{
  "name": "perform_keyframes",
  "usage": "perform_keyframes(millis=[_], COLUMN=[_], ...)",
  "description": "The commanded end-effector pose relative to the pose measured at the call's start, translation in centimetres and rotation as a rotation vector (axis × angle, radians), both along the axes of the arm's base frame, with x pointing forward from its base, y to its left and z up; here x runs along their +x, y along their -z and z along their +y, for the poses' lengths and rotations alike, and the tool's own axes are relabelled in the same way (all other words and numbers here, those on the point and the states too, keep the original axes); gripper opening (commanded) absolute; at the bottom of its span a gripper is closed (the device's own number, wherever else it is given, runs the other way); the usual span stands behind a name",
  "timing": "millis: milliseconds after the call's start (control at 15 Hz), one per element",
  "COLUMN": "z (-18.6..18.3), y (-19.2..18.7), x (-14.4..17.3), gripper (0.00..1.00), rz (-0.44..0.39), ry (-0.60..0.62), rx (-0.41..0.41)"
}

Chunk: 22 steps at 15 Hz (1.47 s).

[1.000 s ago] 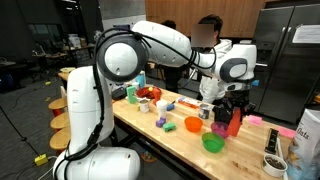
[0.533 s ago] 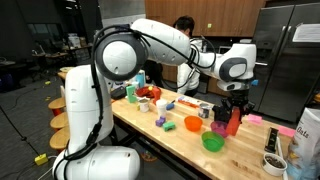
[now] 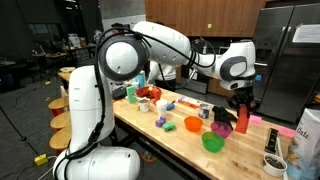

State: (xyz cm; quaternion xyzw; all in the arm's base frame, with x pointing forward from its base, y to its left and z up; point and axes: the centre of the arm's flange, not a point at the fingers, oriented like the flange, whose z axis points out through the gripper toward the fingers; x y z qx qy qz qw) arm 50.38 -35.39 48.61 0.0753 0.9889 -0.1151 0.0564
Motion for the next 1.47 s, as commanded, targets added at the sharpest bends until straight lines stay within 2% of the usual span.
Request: perform_keyframes(millis=[0,133,400,600,867,1133,1400], z=[-1.4,-1.6,-1.8,-1.4,-1.0,-1.3,-1.3], y=[-1.6,-2.1,-1.8,-0.5,1.1,1.1,1.9], x=[1.4,2.4,4.3,5.7,5.6,3.4,2.9], gripper=[0.16,0.16,0.16,0.16,0.16,0.16,0.16], rz=[-0.1,-0.156,-0.353,-0.437,-0.477,-0.475,-0.487], ry=[-0.043,-0.117,-0.235,-0.282,-0.262,-0.227,-0.217], rx=[-0.101,-0.106,-0.071,-0.002,0.103,0.123,0.181])
